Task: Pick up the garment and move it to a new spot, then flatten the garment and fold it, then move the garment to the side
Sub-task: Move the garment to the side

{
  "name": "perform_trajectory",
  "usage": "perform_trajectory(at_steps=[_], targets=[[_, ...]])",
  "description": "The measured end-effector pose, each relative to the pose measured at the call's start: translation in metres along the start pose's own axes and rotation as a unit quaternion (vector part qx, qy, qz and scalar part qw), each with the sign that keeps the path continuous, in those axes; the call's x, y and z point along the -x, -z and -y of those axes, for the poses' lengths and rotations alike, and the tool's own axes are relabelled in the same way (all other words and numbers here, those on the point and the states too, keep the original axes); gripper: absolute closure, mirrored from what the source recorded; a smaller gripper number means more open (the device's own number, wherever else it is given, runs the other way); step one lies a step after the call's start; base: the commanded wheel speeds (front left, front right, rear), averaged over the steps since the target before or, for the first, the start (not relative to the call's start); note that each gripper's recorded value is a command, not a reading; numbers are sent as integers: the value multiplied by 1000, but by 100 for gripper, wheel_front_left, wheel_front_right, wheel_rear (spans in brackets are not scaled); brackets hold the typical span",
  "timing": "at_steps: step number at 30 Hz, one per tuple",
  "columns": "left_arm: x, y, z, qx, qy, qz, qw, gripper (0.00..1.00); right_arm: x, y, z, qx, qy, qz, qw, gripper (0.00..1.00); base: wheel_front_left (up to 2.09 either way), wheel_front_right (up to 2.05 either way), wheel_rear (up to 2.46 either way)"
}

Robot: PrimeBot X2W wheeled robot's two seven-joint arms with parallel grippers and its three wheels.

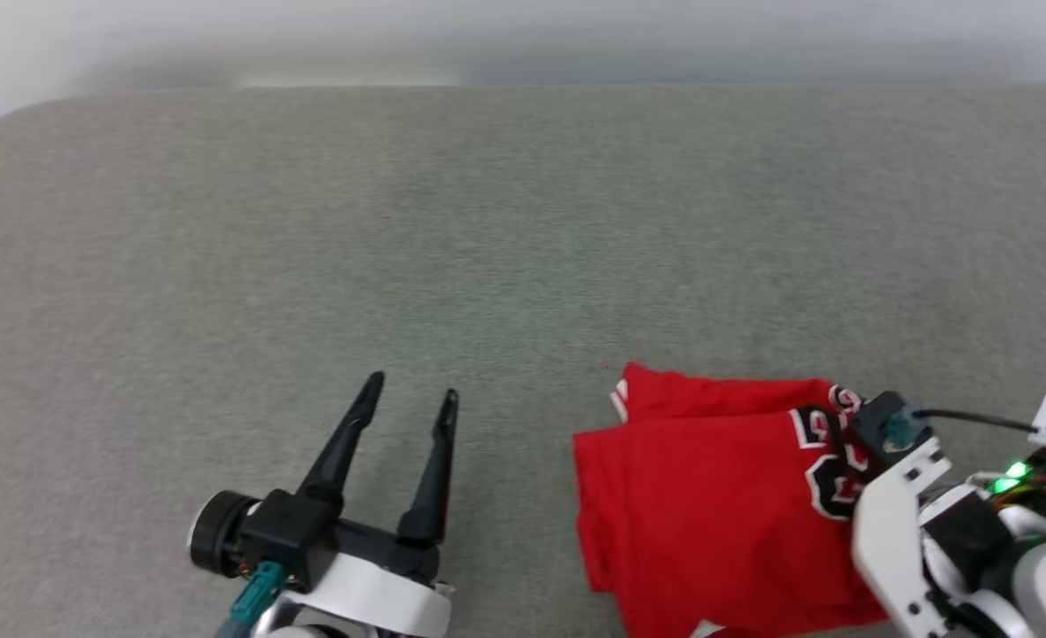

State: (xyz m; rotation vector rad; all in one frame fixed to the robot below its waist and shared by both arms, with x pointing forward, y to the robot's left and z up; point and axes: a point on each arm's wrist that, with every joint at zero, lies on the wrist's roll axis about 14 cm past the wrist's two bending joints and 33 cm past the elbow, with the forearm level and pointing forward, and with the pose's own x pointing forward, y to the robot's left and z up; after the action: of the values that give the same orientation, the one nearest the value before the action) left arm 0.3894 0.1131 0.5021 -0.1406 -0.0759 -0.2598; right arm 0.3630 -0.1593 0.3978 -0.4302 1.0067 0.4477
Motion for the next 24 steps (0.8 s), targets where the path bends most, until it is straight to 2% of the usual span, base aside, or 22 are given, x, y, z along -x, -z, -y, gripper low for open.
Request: perform_trajectory(at_steps=[5, 10, 17, 24], targets=[[-27, 10, 43, 21, 75, -2, 997, 0, 23, 26, 63, 13, 78, -34, 996, 100, 0, 0, 0], [-54, 24, 72, 34, 132, -5, 991, 0, 39, 54, 133, 3, 162, -73, 984, 100, 0, 0, 0], [-86, 55, 93, 43, 188, -15, 981, 0, 52, 108, 213, -31, 260, -133, 956, 100, 0, 0, 0], [-104, 89, 98, 51, 214, -30, 975, 0, 66, 168, 262, -72, 327, -192, 923, 100, 0, 0, 0]])
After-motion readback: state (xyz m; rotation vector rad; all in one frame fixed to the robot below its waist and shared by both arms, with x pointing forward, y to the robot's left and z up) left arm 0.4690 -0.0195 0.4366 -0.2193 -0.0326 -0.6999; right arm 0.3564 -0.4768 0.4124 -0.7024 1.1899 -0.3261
